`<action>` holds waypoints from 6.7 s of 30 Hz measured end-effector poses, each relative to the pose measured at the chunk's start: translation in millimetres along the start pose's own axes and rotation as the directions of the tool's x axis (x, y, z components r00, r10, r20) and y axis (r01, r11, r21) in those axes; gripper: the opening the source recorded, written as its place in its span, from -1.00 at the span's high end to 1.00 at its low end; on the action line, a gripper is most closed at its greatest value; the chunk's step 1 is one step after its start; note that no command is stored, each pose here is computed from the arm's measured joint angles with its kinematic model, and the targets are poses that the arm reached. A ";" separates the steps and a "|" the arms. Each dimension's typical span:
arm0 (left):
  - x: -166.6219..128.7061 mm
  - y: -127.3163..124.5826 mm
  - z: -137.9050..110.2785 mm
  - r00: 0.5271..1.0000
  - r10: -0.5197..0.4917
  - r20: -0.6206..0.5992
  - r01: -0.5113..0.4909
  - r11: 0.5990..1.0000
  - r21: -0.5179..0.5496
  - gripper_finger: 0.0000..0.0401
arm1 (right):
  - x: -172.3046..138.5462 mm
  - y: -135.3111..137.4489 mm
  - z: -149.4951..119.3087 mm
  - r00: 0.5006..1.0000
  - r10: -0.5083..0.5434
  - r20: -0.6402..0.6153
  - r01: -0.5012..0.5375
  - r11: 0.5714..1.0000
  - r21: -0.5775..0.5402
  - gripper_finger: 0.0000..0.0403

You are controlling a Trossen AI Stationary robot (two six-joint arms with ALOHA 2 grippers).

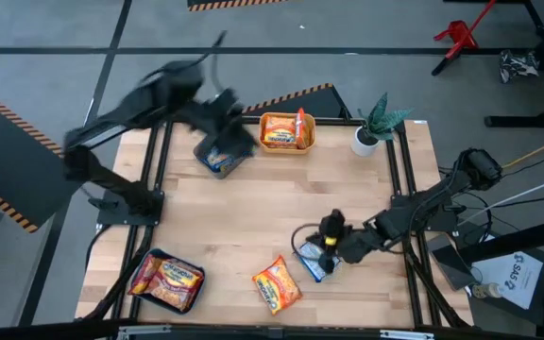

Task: Sort Maruchan noodles
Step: Move the pack of orange ramen noodle soup from the bottom to the center, then put the pack of orange ramen noodle soup into the yellow bin

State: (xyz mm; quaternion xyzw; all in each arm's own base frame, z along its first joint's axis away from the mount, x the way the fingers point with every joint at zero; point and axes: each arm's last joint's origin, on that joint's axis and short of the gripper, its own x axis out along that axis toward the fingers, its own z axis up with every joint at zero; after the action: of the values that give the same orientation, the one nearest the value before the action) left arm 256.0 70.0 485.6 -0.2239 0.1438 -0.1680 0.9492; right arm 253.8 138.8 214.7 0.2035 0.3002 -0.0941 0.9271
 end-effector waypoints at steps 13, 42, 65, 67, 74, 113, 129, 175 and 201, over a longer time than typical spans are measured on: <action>14.0 -156.9 -107.4 0.970 0.232 -0.072 -0.212 0.952 0.219 0.09 | 69.5 51.9 -24.8 0.978 0.151 -0.144 -0.180 0.959 -0.219 1.00; 87.6 -113.3 -259.8 0.863 0.475 0.173 -0.478 0.878 -0.029 0.09 | 152.1 -53.1 49.7 0.904 -0.393 -0.167 0.339 0.898 -0.280 1.00; 81.6 19.9 -220.0 0.816 0.555 -0.161 -0.577 0.771 -0.268 0.09 | 115.1 -65.3 28.2 0.972 -0.184 0.147 0.200 0.975 -0.102 1.00; 83.6 18.0 -220.6 0.831 0.538 -0.142 -0.555 0.781 -0.287 0.09 | 120.2 -82.4 34.2 0.974 -0.182 0.131 0.195 0.976 -0.092 1.00; 87.5 8.1 -235.5 0.834 0.527 -0.164 -0.551 0.782 -0.291 0.09 | 133.3 -122.6 48.5 0.986 -0.152 0.063 0.159 0.979 -0.130 1.00; 73.5 32.8 -342.5 0.802 0.595 -0.053 -0.476 0.583 -0.658 0.08 | 139.2 -73.8 -33.2 0.935 -0.352 -0.051 0.353 0.903 0.246 1.00; 74.5 56.7 -349.6 0.774 0.622 -0.114 -0.518 0.521 -0.678 -0.33 | 139.6 -74.6 -34.5 0.934 -0.352 -0.057 0.355 0.904 0.239 1.00; 149.9 114.7 -342.3 0.823 0.557 -0.109 -0.408 0.447 -0.796 0.10 | 131.7 -67.9 -23.1 0.956 -0.290 -0.033 0.292 0.945 0.146 1.00; 60.8 166.1 -187.4 0.600 0.682 0.418 -0.154 0.611 -0.776 0.32 | 25.3 -68.8 33.4 0.914 -0.405 0.015 0.401 0.909 0.117 1.00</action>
State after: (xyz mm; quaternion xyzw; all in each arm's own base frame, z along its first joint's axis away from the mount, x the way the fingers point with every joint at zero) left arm 287.9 116.2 234.1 -0.5497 -0.1131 0.2384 0.7926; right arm 271.0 61.1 202.2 0.1868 0.3118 -0.3039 0.8807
